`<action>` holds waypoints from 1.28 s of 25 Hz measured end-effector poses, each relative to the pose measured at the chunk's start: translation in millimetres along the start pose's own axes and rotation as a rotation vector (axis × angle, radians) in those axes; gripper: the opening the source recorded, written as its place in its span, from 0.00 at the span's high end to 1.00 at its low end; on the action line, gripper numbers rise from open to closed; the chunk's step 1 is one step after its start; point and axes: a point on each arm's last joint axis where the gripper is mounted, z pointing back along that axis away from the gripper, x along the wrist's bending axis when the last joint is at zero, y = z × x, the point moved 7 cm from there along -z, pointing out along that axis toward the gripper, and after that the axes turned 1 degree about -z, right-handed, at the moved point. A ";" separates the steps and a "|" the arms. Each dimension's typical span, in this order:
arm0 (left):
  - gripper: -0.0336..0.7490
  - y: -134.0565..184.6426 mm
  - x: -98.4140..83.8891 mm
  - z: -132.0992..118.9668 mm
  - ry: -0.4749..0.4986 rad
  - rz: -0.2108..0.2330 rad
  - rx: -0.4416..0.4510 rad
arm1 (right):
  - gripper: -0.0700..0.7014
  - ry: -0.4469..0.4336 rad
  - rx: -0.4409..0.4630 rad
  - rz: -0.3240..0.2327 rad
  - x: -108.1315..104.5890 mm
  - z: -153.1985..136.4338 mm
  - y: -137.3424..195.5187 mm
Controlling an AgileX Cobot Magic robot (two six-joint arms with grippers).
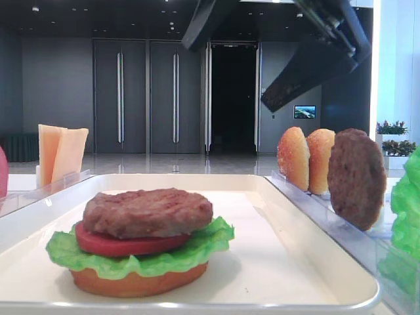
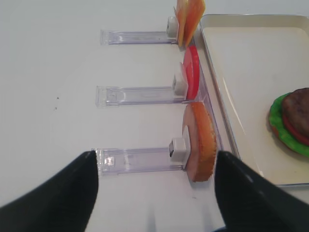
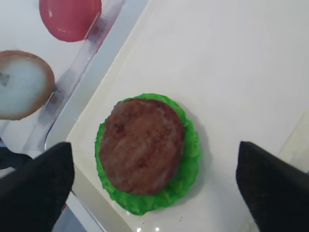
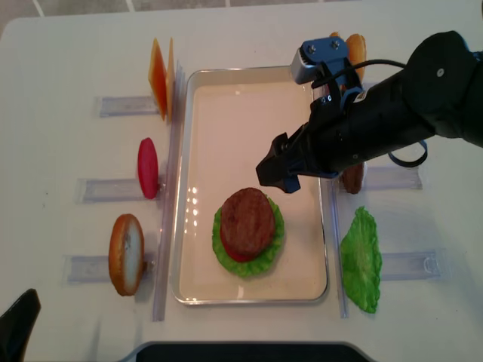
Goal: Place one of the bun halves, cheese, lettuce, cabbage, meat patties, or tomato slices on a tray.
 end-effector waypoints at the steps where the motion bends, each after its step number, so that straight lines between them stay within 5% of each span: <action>1: 0.23 0.0 0.0 0.0 0.000 0.000 0.000 | 0.04 0.013 -0.014 0.007 0.4 5.1 -1.8; 12: 0.23 0.0 0.0 0.0 0.000 0.000 0.000 | 0.05 0.293 -0.035 0.054 -7.1 72.2 -38.5; 22: 0.23 0.0 0.0 0.0 0.000 0.000 0.000 | 0.06 0.630 0.033 0.017 -39.1 122.4 -45.2; 27: 0.23 0.0 0.1 0.0 -0.001 0.000 0.000 | 0.07 0.687 0.030 -0.063 -59.6 135.7 -43.5; 32: 0.23 0.0 0.1 0.0 -0.001 0.000 0.000 | 0.08 0.771 0.005 -0.218 -103.3 166.1 -39.1</action>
